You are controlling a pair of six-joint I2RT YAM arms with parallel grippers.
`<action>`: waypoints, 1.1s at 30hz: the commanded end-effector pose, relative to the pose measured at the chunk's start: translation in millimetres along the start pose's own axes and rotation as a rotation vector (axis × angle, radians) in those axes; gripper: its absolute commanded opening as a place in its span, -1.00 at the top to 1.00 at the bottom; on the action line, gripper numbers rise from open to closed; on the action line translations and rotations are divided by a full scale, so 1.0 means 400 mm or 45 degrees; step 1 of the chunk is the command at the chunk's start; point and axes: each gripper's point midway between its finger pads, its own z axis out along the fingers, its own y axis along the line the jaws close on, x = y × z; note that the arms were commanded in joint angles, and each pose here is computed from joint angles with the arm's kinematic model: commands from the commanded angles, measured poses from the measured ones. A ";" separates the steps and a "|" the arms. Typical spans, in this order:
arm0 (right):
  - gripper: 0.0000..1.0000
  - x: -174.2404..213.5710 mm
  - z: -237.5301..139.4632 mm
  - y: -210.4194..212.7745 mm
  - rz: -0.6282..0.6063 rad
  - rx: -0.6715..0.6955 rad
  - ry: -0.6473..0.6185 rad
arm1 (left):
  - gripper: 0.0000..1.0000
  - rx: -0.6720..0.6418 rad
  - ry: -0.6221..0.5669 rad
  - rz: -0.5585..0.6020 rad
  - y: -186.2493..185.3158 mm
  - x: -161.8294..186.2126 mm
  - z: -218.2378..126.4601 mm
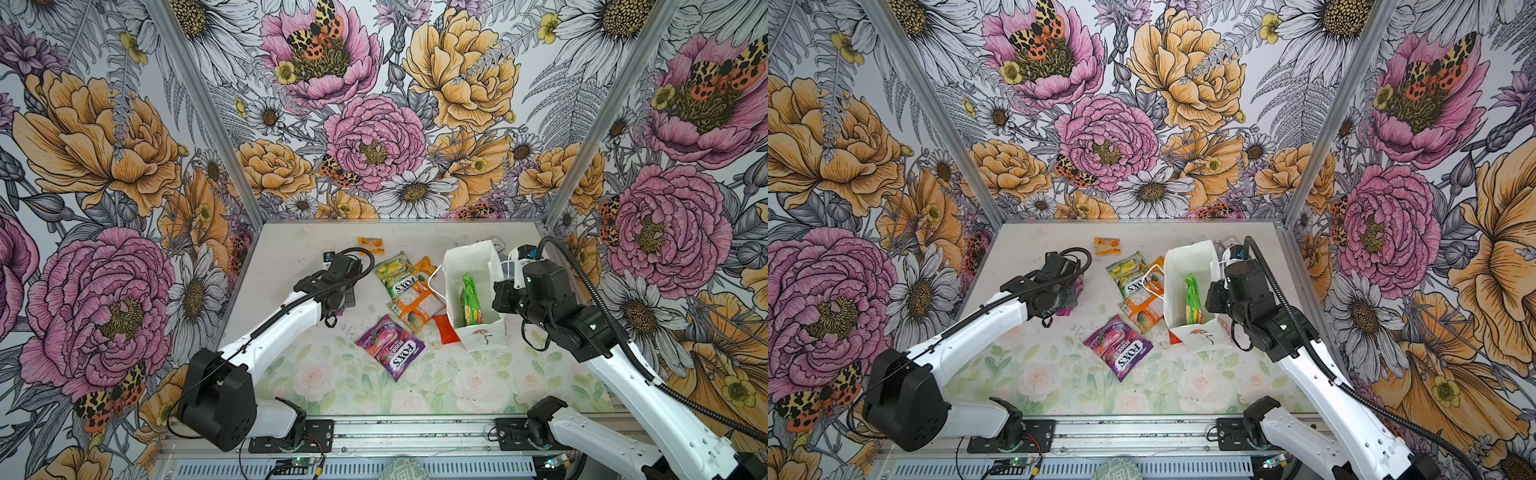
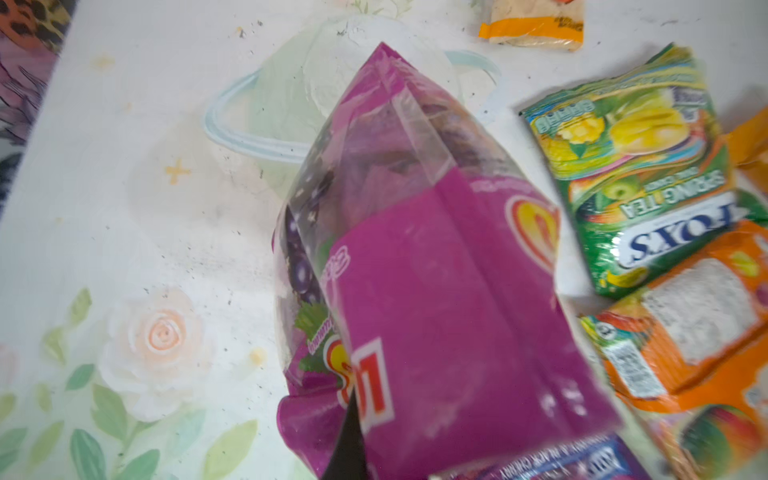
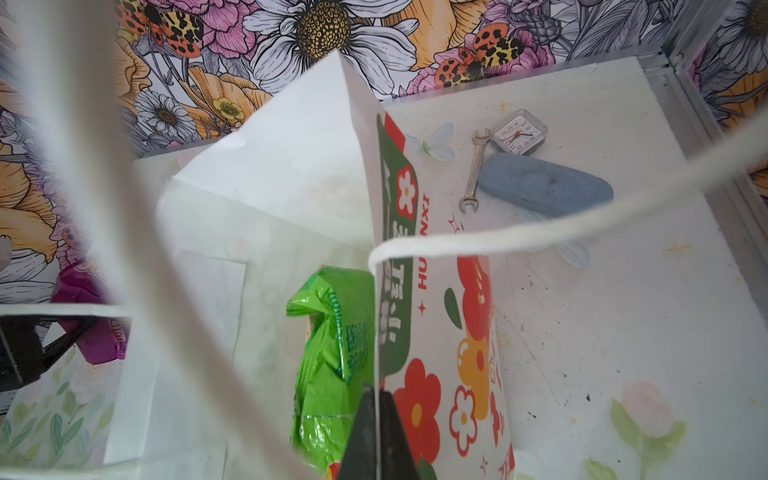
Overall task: Place the snacks into the paper bag
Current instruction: 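Lift the purple candy bag with the left gripper toward the paper bag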
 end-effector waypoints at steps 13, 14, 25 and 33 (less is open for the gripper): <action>1.00 -0.044 0.045 0.111 -0.147 -0.007 0.065 | 1.00 0.745 -0.247 -0.637 -0.060 -0.207 -0.338; 1.00 -0.048 0.045 0.113 -0.152 -0.004 0.064 | 1.00 0.783 -0.270 -0.648 -0.063 -0.226 -0.369; 1.00 -0.065 0.062 0.127 -0.165 0.020 0.084 | 1.00 1.165 -0.459 -0.739 -0.130 -0.403 -0.664; 1.00 -0.077 0.064 0.148 -0.155 -0.014 0.088 | 1.00 1.423 -0.472 -0.685 -0.253 -0.440 -0.800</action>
